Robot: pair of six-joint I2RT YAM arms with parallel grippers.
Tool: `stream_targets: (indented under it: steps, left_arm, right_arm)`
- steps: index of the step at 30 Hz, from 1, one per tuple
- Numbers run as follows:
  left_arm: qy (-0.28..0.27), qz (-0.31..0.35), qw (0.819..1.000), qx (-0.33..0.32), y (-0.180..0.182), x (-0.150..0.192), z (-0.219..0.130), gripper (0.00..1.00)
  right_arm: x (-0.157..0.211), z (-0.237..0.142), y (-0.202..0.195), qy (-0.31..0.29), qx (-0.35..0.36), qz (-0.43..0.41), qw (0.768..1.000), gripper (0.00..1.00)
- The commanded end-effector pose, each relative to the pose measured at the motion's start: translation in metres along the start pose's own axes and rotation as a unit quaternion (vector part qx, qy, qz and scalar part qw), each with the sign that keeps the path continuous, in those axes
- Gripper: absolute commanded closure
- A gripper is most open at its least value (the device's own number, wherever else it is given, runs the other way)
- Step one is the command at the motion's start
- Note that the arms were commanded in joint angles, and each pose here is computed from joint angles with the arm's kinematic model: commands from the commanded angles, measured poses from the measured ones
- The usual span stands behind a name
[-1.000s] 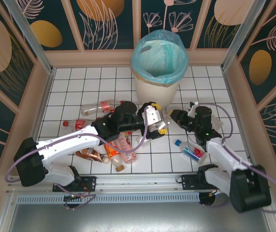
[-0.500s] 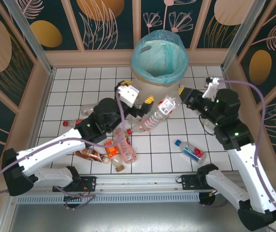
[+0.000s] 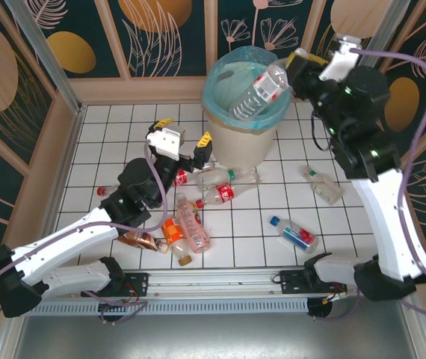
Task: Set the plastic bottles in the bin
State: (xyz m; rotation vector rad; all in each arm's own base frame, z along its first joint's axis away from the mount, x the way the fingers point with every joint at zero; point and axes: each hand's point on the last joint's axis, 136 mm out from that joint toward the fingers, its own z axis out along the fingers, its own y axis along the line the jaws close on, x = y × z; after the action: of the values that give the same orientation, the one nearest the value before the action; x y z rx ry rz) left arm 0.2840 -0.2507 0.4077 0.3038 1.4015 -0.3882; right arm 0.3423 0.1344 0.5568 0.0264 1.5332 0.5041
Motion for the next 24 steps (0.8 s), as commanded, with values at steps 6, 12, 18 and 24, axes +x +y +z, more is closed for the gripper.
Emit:
stream_targets:
  steps: [6,12,18,24]
  left_arm:
    - [0.006,0.0,1.0,0.013,-0.008,0.009,0.008,0.04]
    - [0.013,0.004,1.0,0.013,-0.009,0.015,0.01,0.04]
    - [0.02,0.009,1.0,0.012,-0.011,0.022,0.013,0.04]
    - [0.028,0.013,0.999,0.014,-0.013,0.028,0.016,0.04]
  right_arm:
    - [0.056,0.115,-0.034,0.037,0.097,-0.142,0.984,0.86]
    - [0.124,0.171,-0.046,0.137,0.102,-0.199,0.965,0.83]
    - [0.185,0.198,-0.063,0.22,0.111,-0.24,0.939,0.8]
    - [0.211,0.202,-0.07,0.251,0.116,-0.248,0.929,0.61]
